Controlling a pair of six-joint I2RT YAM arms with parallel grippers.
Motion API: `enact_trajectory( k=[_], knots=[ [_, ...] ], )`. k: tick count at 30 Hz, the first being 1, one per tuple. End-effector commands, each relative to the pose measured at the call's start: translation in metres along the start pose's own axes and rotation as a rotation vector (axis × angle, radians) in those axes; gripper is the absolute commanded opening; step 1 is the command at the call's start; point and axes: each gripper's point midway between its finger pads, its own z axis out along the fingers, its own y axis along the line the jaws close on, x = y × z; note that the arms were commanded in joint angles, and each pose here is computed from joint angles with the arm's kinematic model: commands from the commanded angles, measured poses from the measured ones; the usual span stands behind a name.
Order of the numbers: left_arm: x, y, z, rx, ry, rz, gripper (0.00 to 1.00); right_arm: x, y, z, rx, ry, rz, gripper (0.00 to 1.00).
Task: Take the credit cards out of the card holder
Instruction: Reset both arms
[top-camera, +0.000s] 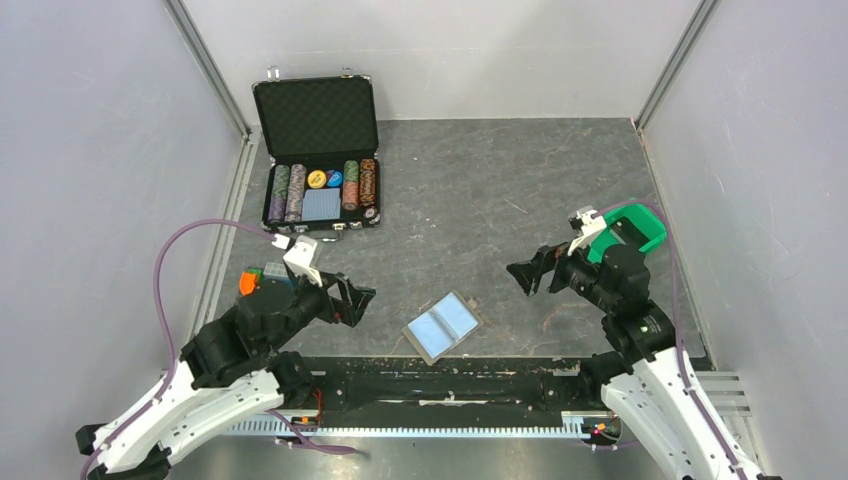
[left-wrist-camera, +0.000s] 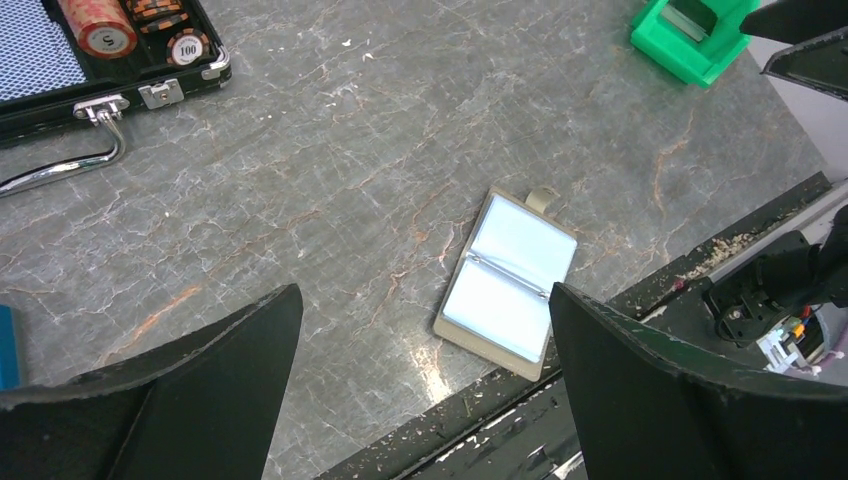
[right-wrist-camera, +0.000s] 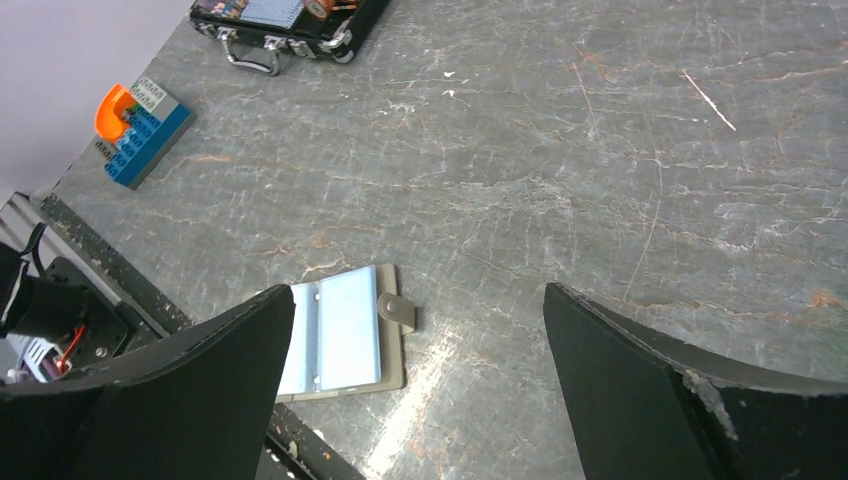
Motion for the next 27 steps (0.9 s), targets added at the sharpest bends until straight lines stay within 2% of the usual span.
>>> enact_trajectory(
  k=[1,12,27],
  knots=[
    [-0.02,-0.009,-0.008,0.054,-0.089,-0.039,1.0,-0.009,0.022,-0.019,-0.081,0.004,-0.046,0.98],
    [-0.034,-0.007,-0.026,0.102,-0.214,-0.08,1.0,-0.001,0.028,-0.023,-0.113,-0.015,0.01,0.98],
    [-0.033,-0.009,-0.026,0.112,-0.21,-0.083,1.0,-0.011,0.032,-0.018,-0.135,-0.063,0.041,0.98]
  ],
)
